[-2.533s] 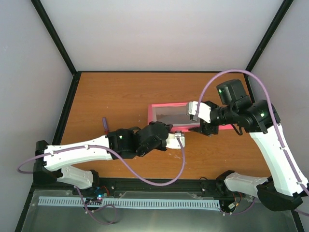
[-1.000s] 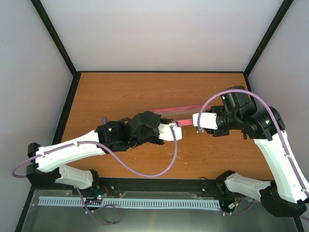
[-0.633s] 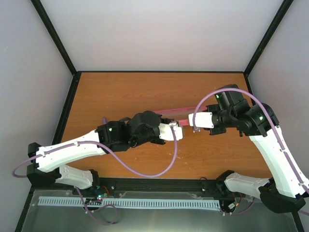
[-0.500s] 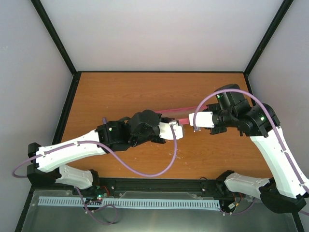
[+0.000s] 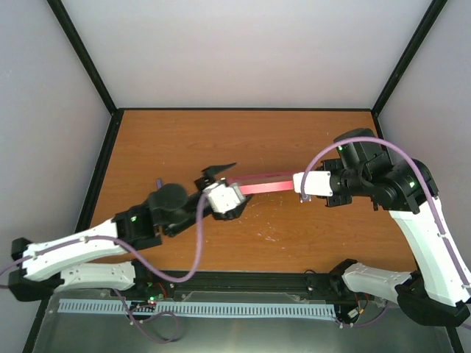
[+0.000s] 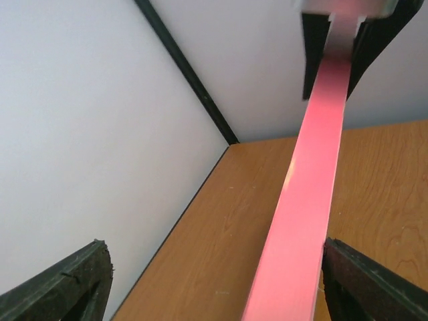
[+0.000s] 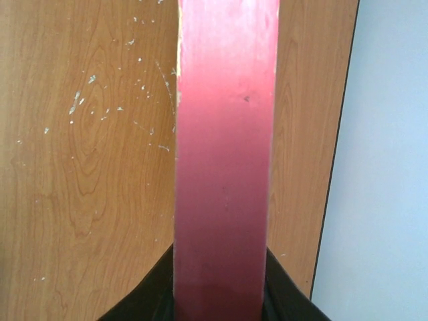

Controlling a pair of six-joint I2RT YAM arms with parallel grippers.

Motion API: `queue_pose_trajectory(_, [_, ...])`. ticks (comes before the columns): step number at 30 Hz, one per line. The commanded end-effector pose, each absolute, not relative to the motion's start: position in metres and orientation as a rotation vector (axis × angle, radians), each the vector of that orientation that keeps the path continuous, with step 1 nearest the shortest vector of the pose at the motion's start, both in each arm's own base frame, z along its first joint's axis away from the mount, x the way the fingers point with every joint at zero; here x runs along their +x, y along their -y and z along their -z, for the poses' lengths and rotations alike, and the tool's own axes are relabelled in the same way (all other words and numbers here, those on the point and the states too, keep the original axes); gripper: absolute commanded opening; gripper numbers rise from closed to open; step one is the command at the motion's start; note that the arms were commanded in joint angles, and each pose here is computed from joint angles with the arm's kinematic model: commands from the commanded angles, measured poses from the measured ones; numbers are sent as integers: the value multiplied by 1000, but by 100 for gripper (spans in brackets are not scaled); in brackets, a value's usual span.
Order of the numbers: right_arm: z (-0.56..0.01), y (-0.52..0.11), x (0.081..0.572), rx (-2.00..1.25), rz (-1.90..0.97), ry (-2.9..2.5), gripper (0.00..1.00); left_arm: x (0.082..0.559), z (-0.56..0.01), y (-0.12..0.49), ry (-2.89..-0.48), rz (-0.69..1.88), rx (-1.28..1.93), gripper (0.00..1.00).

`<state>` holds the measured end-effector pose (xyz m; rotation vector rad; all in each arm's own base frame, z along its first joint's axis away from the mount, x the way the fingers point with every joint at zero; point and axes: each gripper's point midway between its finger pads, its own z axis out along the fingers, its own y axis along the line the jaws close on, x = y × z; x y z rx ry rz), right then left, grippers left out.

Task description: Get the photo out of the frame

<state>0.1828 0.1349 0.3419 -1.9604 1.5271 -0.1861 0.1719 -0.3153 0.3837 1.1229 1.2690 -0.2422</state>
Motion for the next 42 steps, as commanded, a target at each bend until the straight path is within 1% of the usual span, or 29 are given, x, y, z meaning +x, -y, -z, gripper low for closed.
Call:
queue_pose_trajectory(1, [-359,-131,167,-1962,205,-1424,3,159,-407,267,-1210,395,884,85])
queue_pose_trajectory(5, [-363,-134,160,-1968,177,-1370,3,148,-371,251,-1193,423,896,85])
queue_pose_trajectory(12, [-369,-141,144,-2001,124,-1244,3,143,-320,255,-1191,410,1000,82])
queue_pose_trajectory(16, [-370,-142,133,-2026,107,-1154,3,147,-304,261,-1216,441,1054,76])
queue_pose_trajectory(21, [-373,-145,135,-2019,98,-1156,3,149,-286,268,-1211,440,1143,68])
queue_pose_trajectory(29, [-394,-153,131,-1951,42,-1133,3,149,-265,282,-1212,440,1223,61])
queue_pose_trajectory(37, [-398,-156,130,-1918,16,-1138,3,147,-269,281,-1189,498,1204,46])
queue_pose_trajectory(42, [-402,-160,131,-1888,-5,-1140,3,151,-279,272,-1173,519,1161,31])
